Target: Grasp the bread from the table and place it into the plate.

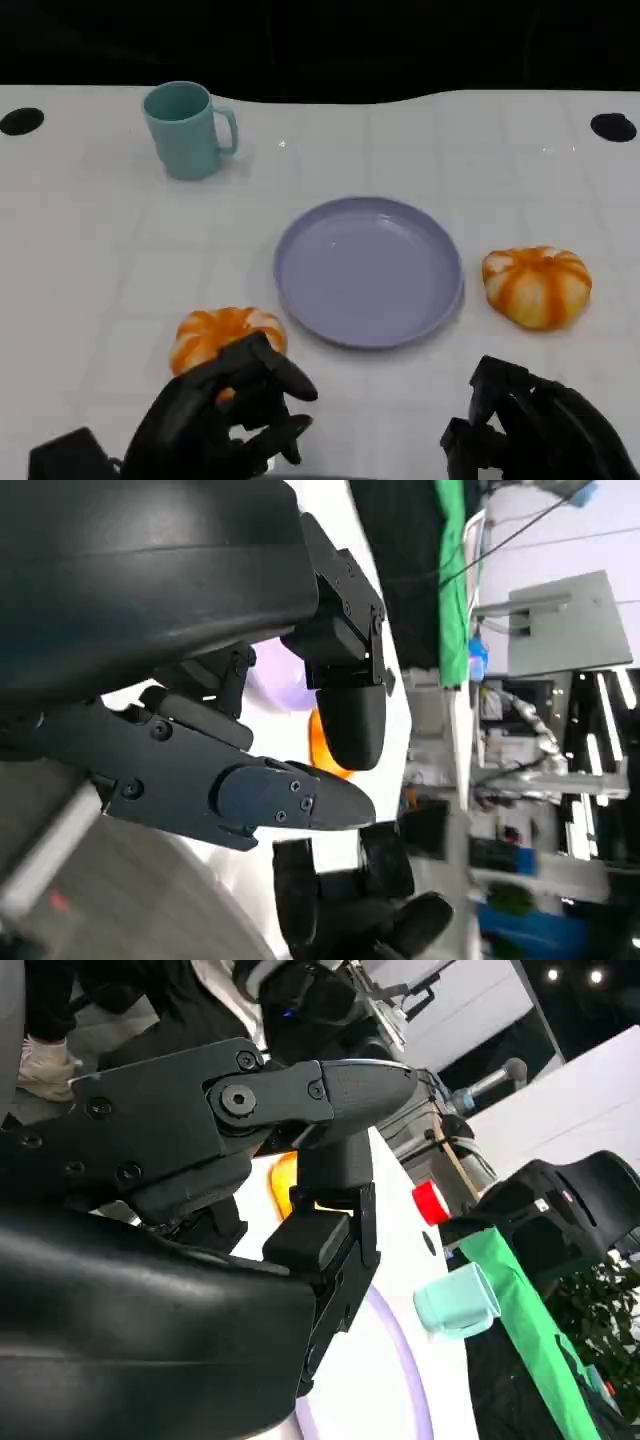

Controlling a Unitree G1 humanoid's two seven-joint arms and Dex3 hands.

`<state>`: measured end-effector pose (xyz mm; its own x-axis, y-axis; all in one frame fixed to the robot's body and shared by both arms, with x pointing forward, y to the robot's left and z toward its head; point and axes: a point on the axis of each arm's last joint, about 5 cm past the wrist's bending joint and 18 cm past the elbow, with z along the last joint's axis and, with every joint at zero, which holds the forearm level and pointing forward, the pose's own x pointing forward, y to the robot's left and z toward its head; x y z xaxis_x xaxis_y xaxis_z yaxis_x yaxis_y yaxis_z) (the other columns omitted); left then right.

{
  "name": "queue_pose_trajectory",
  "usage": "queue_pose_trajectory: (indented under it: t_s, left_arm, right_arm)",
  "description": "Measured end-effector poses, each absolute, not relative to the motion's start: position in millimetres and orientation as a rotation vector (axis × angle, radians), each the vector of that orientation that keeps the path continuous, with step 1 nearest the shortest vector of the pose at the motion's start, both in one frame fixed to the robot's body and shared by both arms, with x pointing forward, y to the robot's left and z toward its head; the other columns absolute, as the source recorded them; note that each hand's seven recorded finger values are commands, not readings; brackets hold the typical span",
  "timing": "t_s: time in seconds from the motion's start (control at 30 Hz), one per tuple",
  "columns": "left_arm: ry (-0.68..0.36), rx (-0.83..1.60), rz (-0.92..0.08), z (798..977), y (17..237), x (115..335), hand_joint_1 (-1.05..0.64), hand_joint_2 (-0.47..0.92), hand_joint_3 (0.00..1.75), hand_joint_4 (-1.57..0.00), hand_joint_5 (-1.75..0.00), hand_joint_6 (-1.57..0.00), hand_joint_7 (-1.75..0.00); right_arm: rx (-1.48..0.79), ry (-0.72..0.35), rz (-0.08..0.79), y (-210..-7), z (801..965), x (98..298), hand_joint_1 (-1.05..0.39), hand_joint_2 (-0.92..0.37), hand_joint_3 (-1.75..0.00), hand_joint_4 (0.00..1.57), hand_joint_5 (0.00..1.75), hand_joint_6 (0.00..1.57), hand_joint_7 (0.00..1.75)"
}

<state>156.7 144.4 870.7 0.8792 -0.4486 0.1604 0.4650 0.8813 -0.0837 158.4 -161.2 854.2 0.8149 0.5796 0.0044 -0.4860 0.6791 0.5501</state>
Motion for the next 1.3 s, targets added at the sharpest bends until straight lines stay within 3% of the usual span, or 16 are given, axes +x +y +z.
queue_pose_trajectory:
  t_s: [0.1,0.3,0.5,0.6,0.7,0.9,1.03,1.13,1.3]
  left_arm:
    - [-0.163,-0.034,-0.46,877.8,146,157,-0.58,0.92,0.24,-0.53,-1.38,-0.52,-0.81]
    - [-0.185,0.288,-0.428,900.6,156,158,-0.5,0.92,0.07,-0.55,-1.15,-0.61,-0.27]
    - [-0.203,0.569,-0.383,916.7,161,159,-0.52,0.92,0.01,-0.54,-0.86,-0.63,-0.06]
    - [-0.235,0.723,-0.359,926.5,163,159,-0.53,0.92,0.0,-0.59,-0.54,-0.61,-0.01]
    - [-0.268,0.876,-0.331,934.3,163,159,-0.5,0.89,0.0,-0.64,-0.36,-0.59,0.0]
    - [-0.337,1.113,-0.269,941.2,159,160,-0.35,0.75,0.0,-0.62,-0.27,-0.54,0.0]
    - [-0.354,1.216,-0.243,945.5,155,163,-0.33,0.74,0.0,-0.55,-0.21,-0.42,0.0]
    - [-0.295,1.289,-0.271,948.0,154,165,-0.34,0.74,0.0,-0.47,-0.16,-0.32,0.0]
    - [-0.184,1.391,-0.307,952.0,146,170,-0.23,0.73,0.0,-0.41,-0.1,-0.28,0.0]
  right_arm:
    - [0.565,0.176,0.602,-161,854.2,158,-0.73,-0.92,-0.23,0.9,1.6,0.78,1.39]
    - [0.562,0.17,0.609,-160,855.4,161,-0.73,-0.92,-0.21,0.9,1.59,0.79,1.39]
    - [0.563,0.167,0.615,-159,856.1,163,-0.73,-0.92,-0.21,0.9,1.6,0.79,1.38]
    - [0.565,0.17,0.618,-158,856.0,163,-0.72,-0.92,-0.21,0.9,1.59,0.79,1.37]
    - [0.565,0.172,0.62,-158,856.0,163,-0.72,-0.92,-0.22,0.9,1.59,0.79,1.37]
    - [0.565,0.173,0.62,-158,855.9,163,-0.73,-0.92,-0.22,0.9,1.59,0.8,1.37]
    - [0.566,0.174,0.62,-158,855.9,163,-0.73,-0.92,-0.23,0.91,1.59,0.8,1.37]
    - [0.563,0.176,0.618,-158,855.9,162,-0.73,-0.92,-0.24,0.91,1.6,0.8,1.38]
    - [0.558,0.178,0.618,-157,856.0,162,-0.73,-0.92,-0.25,0.9,1.6,0.8,1.39]
